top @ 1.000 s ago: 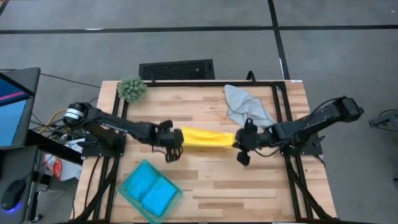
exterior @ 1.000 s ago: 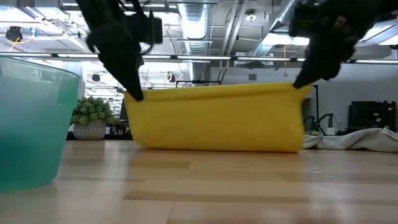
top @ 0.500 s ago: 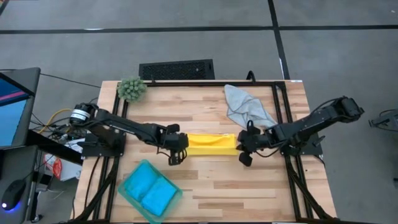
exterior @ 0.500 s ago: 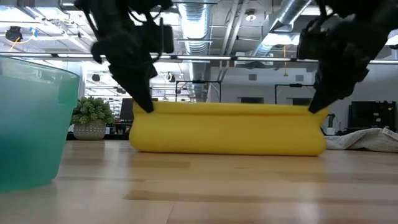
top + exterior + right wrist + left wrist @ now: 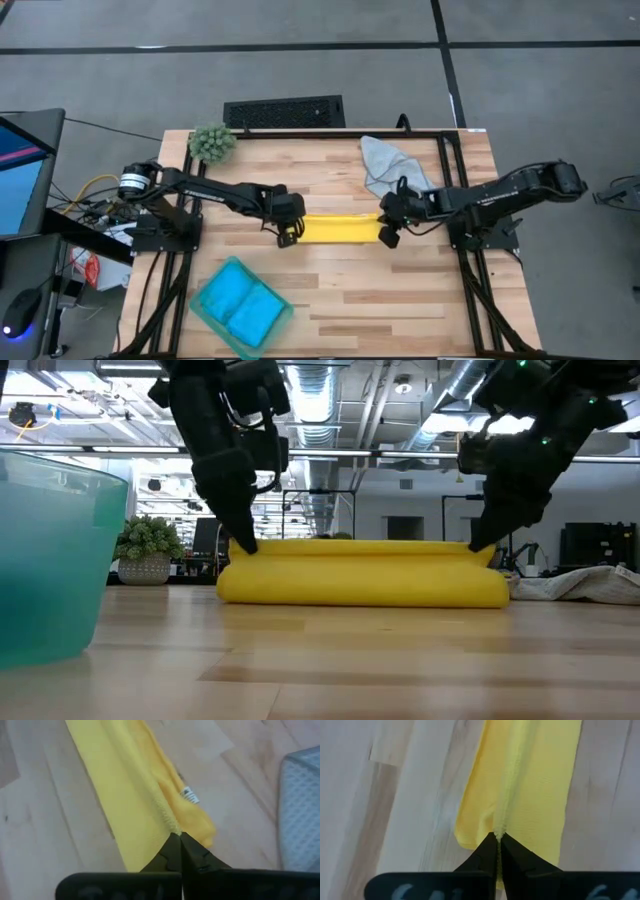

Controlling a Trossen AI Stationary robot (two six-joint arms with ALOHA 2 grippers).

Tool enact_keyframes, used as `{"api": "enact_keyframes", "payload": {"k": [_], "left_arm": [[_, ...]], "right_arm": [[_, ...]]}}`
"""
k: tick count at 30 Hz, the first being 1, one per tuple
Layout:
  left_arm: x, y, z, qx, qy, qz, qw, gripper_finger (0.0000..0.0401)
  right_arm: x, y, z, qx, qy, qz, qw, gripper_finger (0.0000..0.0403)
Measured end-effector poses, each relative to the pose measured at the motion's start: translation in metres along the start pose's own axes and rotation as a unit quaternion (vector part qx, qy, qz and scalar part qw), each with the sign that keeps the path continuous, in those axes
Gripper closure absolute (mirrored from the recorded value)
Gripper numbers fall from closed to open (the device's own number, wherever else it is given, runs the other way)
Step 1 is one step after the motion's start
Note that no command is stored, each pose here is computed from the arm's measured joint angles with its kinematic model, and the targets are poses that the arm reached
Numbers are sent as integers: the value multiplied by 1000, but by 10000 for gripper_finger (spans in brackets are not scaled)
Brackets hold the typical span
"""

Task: Fold microfiber towels
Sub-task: Fold the yellow towel

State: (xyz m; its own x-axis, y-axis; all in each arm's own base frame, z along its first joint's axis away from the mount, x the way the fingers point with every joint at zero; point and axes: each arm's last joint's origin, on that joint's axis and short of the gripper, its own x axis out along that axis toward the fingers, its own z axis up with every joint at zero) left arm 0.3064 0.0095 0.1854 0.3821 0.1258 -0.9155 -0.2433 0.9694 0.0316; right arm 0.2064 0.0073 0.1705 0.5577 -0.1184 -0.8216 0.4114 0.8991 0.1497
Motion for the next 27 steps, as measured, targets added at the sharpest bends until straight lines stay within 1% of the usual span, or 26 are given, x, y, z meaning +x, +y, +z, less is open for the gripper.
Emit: {"api": "enact_keyframes", "payload": {"k": [5,9,11,14,16,20,24,27], "left_arm": [[9,-1,1,-1,2,0,1000,401],[14,-2,1,-15,7,0,1000,401],[14,-1,2,-19,3,6,1000,401],[13,0,1,-27,3,32,999,394],[14,1,0,-34,7,35,999,379],[14,0,0,-39,8,25,999,335],[14,0,0,-58,8,24,998,287],[13,1,2,-66,5,25,997,255]], "right_arm": [[2,-5,3,-13,5,6,1000,392],[8,-4,2,-37,12,2,999,388],[12,-5,1,-39,18,-3,999,379],[20,-6,2,-34,23,-10,999,357],[25,-9,1,-31,34,-17,999,339],[31,-11,0,-24,44,-22,999,304],[26,-10,4,-20,25,-15,999,274],[18,-11,9,-14,-6,-18,1000,260]]}}
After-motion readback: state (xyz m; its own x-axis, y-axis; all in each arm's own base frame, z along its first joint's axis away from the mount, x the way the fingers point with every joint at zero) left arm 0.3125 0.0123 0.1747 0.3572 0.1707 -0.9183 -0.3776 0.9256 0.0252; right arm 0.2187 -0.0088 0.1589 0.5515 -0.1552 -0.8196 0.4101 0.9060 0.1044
